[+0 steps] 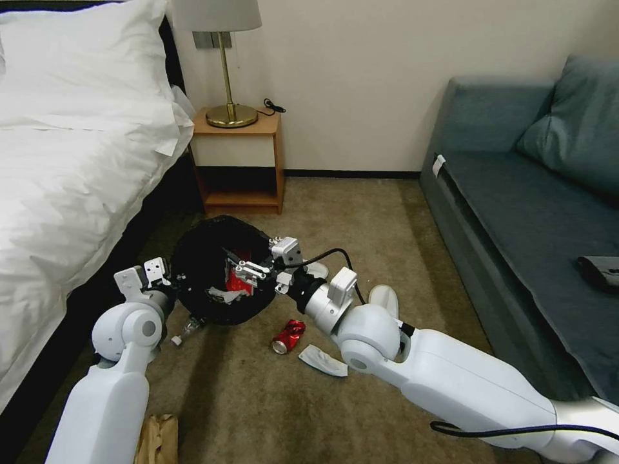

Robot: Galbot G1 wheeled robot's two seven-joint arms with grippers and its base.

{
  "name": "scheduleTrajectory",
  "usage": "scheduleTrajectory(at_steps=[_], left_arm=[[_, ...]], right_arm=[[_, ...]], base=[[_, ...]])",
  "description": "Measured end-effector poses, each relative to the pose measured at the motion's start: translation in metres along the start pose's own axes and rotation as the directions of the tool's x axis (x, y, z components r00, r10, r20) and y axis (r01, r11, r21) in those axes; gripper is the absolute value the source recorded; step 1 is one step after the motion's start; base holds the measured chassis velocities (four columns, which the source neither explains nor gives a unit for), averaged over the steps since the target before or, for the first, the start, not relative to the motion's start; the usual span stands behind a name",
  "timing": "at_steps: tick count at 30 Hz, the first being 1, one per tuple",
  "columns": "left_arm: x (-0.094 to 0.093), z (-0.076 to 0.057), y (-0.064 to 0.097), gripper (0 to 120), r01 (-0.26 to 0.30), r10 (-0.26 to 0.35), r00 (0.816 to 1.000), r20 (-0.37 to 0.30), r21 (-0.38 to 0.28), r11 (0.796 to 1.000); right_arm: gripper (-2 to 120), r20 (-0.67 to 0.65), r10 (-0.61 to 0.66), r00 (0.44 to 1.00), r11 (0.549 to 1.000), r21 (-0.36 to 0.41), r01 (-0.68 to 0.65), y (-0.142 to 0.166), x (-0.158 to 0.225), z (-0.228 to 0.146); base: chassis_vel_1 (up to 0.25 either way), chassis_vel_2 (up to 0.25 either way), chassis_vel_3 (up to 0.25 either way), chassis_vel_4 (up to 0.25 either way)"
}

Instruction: Pick up the trash bin, then pick up the garbage on the floor and place it into the trash bin.

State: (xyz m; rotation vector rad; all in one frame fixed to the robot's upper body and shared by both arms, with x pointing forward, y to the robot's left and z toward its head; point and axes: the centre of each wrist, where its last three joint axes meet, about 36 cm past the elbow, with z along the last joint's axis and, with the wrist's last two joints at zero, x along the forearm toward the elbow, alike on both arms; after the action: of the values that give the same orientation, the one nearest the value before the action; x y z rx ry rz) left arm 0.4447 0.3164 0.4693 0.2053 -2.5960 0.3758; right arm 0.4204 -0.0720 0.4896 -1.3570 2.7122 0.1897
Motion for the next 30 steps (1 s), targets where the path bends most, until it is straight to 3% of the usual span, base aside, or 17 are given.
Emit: scheduleTrajectory(at_steps=[4,12,21,26,30], left_arm=[[0.001,0.001,-0.001,0,-0.003,0.003,1.000,0.000,0.000,1.000],[0.000,0.002,0.003,0,0.010,-0.010,1.000,-0.003,0.000,1.000],[-0.009,0.010,0.008,0,0.029,-0.029,0.999,-0.030,0.007,1.000],[-0.009,0.005,0.011,0,0.036,-0.036,0.999,-0.017,0.010,0.999],[-0.003,-0.004,0.018,0,0.050,-0.050,0.999,0.010,0.010,0.999]], right_arm=[[99,0.005,-0.004,1.000,1.000,0.003,0.004,0.000,-0.002,-0.002],[100,0.037,-0.022,0.999,0.999,0.029,0.021,-0.007,-0.013,-0.025],[100,0.135,-0.058,0.989,0.993,0.113,0.043,-0.022,-0.045,-0.093],[100,0.148,0.041,0.988,0.989,0.136,-0.061,-0.048,-0.049,-0.111],[100,0.079,0.261,0.962,0.954,0.133,-0.269,-0.084,-0.035,-0.103]], base=[[0.000,0.000,0.000,0.000],[0.000,0.000,0.000,0.000],[0.000,0.000,0.000,0.000],[0.000,0.000,0.000,0.000],[0.000,0.000,0.000,0.000]])
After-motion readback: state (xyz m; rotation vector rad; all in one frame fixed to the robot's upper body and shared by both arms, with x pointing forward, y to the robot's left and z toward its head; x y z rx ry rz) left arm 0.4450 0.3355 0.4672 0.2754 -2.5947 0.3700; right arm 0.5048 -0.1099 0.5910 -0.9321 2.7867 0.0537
